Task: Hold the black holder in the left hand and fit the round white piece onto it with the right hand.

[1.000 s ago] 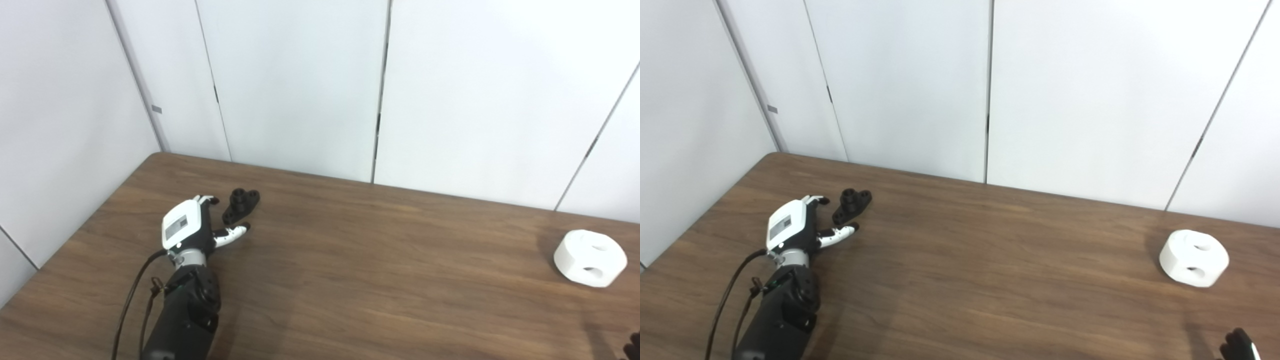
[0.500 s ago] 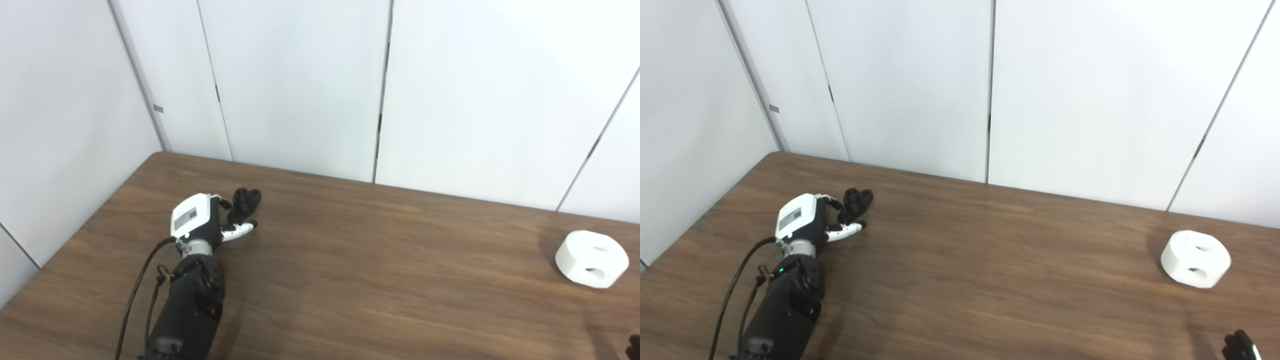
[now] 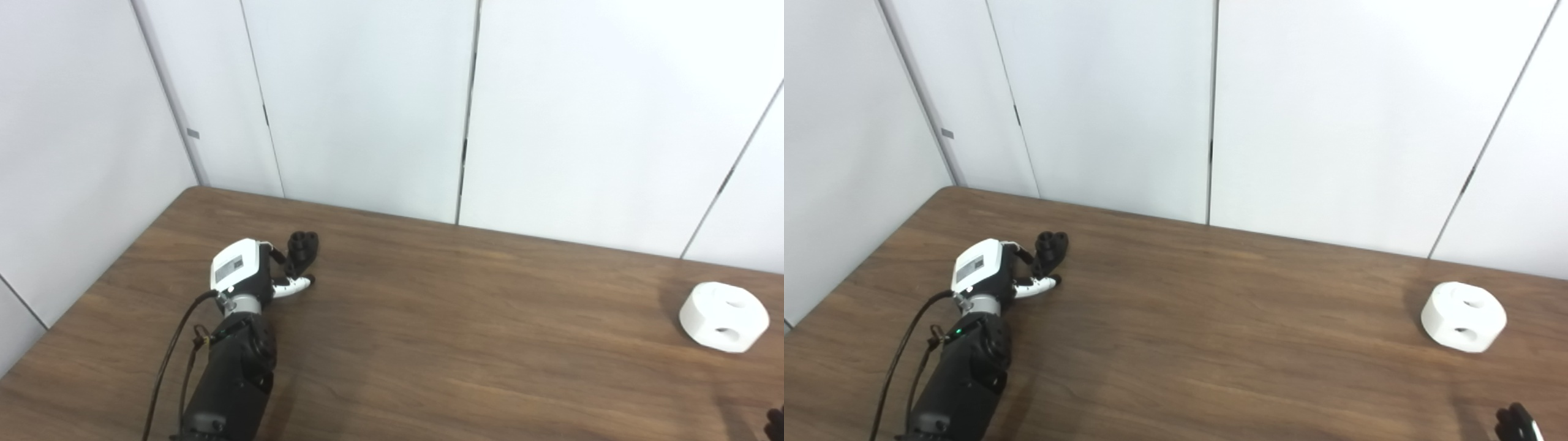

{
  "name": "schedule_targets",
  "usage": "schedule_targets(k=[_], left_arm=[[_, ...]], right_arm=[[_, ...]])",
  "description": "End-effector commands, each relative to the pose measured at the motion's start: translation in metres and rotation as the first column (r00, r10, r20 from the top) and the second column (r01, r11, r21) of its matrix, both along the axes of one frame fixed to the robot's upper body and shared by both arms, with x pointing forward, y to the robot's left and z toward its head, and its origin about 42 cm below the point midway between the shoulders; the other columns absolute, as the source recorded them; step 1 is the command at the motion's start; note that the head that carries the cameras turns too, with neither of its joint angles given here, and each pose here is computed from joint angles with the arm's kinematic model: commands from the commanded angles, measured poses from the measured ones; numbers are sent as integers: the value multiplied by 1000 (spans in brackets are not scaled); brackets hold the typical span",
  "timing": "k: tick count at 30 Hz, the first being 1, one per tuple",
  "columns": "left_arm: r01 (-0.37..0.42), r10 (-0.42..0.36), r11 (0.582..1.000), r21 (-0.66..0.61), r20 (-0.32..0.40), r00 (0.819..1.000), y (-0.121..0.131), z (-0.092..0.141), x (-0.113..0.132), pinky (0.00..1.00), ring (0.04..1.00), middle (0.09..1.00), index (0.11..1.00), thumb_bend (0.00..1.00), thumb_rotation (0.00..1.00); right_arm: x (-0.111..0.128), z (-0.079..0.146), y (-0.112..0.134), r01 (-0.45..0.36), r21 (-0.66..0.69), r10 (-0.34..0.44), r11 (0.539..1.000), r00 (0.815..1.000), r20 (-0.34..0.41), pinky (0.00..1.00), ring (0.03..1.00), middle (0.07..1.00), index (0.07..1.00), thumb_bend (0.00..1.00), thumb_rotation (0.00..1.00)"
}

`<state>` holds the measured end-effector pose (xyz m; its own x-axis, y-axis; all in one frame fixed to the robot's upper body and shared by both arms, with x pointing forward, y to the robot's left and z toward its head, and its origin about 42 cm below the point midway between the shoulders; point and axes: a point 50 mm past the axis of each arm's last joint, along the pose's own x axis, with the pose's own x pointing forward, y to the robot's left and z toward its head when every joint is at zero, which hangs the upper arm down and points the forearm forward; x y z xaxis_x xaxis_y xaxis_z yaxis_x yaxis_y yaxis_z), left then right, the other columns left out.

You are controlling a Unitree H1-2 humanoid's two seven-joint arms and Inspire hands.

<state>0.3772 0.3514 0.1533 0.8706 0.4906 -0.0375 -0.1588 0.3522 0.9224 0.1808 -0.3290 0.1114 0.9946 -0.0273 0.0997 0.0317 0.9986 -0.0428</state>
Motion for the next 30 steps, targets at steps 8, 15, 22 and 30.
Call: schedule_targets(k=[8,15,22,30], left_arm=[[-14,9,998,62,85,996,1,24,15,950,926,862,655,765,354],[-22,17,998,52,94,995,-2,25,20,951,920,853,643,763,340],[-20,14,997,80,79,997,-2,23,29,948,921,851,638,751,362],[-14,8,997,78,73,997,-1,25,34,937,911,839,637,733,335]], right_arm=[[-11,-18,6,-9,40,12,999,998,-56,1000,1000,986,979,578,1000],[-10,-17,8,-3,38,5,999,999,-50,1000,1000,970,971,554,1000],[-10,-17,8,0,31,1,1000,999,-52,1000,1000,970,965,588,995],[-10,-18,9,3,31,-1,1000,999,-51,1000,998,973,966,578,997]])
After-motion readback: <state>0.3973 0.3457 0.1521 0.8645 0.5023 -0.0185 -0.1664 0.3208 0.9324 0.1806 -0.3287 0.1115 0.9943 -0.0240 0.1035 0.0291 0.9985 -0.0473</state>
